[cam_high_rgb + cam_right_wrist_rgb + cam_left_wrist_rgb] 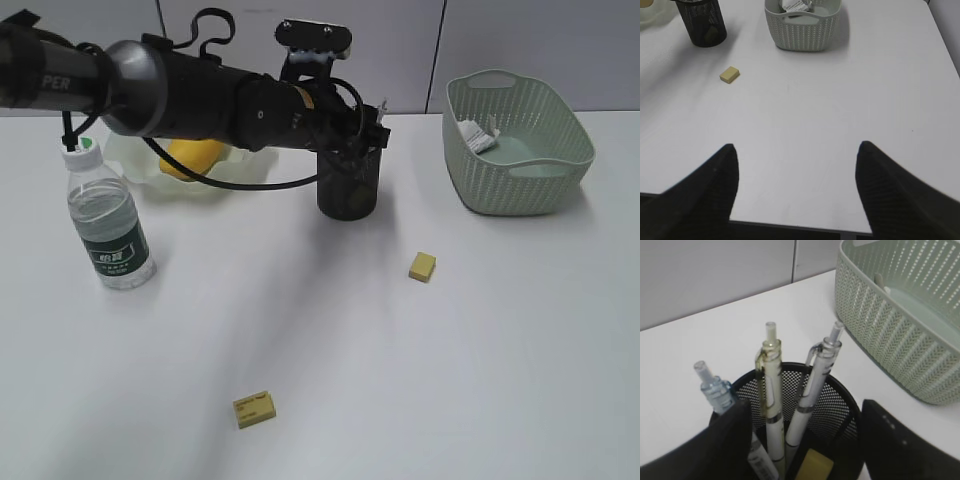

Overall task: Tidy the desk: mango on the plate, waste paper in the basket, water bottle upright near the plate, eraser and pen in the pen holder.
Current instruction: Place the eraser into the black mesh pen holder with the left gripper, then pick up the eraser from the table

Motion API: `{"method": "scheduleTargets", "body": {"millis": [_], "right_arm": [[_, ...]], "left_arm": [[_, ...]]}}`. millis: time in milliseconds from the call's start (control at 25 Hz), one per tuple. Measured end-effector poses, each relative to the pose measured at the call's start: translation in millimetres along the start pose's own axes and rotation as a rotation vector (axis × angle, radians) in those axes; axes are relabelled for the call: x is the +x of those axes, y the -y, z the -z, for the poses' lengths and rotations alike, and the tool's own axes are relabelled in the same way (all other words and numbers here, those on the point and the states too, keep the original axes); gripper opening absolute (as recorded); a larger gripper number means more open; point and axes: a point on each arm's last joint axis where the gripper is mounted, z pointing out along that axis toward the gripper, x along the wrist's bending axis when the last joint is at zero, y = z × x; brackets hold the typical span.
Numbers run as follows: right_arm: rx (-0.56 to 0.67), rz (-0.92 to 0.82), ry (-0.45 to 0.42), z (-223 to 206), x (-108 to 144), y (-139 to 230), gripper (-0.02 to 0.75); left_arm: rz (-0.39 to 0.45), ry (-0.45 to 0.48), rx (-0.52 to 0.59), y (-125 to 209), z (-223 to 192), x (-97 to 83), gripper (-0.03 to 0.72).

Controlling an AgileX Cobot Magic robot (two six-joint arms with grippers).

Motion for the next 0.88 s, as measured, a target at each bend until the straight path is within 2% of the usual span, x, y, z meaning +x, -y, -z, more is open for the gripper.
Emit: {"method": "scheduleTargets", "body": {"millis": [120,360,760,880], "right_arm": [[0.0,0.0,0.0,0.0,0.0,0.0,0.571],[0.0,0.0,0.0,0.0,0.0,0.0,0.571],[0.0,0.0,0.0,0.0,0.0,0.0,0.571],[0.0,0.0,0.0,0.0,0.0,0.0,0.571]], "left_arm": [[-0.005,0.001,0.02,-9.1,10.8,-1.4,0.519],[-0.011,0.01,0.015,-50.7,58.6,-7.2,0.518],[0.066,0.049,0.321,-75.9,151.3,-15.5,0.518],[0.096,0.034,0.363,-88.5,177.1,-2.3,0.518]]}}
